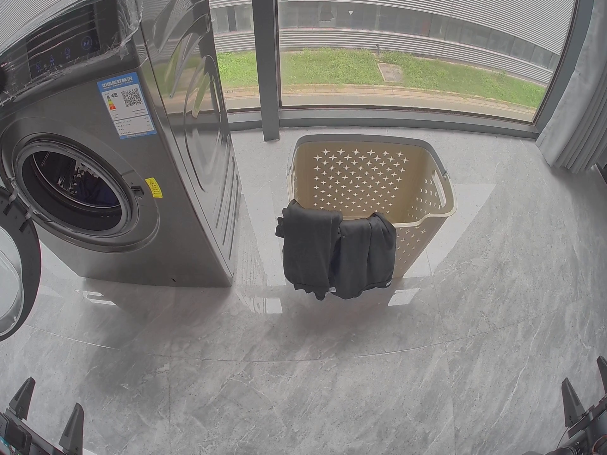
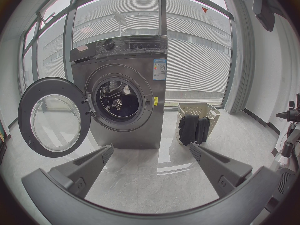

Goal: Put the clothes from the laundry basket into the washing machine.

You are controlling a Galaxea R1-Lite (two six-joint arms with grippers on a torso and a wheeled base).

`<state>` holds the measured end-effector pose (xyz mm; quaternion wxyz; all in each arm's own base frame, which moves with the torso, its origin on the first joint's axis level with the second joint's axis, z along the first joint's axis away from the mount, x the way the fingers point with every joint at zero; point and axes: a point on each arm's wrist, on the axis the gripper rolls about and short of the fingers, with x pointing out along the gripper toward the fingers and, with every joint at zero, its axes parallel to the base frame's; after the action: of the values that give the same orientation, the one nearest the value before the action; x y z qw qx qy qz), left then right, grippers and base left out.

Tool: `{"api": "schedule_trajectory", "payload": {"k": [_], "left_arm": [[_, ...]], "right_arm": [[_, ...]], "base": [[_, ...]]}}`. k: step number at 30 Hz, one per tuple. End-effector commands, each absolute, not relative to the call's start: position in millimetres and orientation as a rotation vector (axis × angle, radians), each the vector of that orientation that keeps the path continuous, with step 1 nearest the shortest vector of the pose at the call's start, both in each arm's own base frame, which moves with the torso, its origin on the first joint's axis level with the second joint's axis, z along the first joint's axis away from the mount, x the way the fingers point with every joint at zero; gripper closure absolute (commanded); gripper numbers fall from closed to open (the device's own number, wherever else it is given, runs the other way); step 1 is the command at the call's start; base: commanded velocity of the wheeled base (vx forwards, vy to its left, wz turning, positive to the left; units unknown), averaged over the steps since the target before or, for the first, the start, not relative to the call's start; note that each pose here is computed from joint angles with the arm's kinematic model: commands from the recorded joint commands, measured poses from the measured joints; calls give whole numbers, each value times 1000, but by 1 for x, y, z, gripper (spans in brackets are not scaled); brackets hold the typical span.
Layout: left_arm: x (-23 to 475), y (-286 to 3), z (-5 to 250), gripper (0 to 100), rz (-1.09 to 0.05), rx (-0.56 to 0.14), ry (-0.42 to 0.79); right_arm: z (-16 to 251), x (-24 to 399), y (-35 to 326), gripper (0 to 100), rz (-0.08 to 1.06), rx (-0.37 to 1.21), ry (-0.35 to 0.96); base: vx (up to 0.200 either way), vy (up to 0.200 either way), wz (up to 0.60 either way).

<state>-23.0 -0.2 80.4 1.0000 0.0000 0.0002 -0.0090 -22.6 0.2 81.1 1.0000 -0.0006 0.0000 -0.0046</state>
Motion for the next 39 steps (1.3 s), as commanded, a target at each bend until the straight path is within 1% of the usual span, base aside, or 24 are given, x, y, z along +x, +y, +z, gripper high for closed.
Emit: {"api": "schedule_trajectory", "payload": {"k": [1,14,35,39], "left_arm": [[-23,0,76,0,-17,-2,2],[-23,0,76,0,-18,2,2],[-23,0,76,0,-18,0,2],[-23,0,76,0,-18,0,2]], "right_arm": [[76,-21,0,0,-8,-1,18],[76,-21,0,0,-8,-1,18],[76,-21,0,0,-8,-1,18],[76,-21,0,0,-8,-1,18]], "base": [[0,0,0],[0,0,0],[200,0,0],[0,0,0]]}}
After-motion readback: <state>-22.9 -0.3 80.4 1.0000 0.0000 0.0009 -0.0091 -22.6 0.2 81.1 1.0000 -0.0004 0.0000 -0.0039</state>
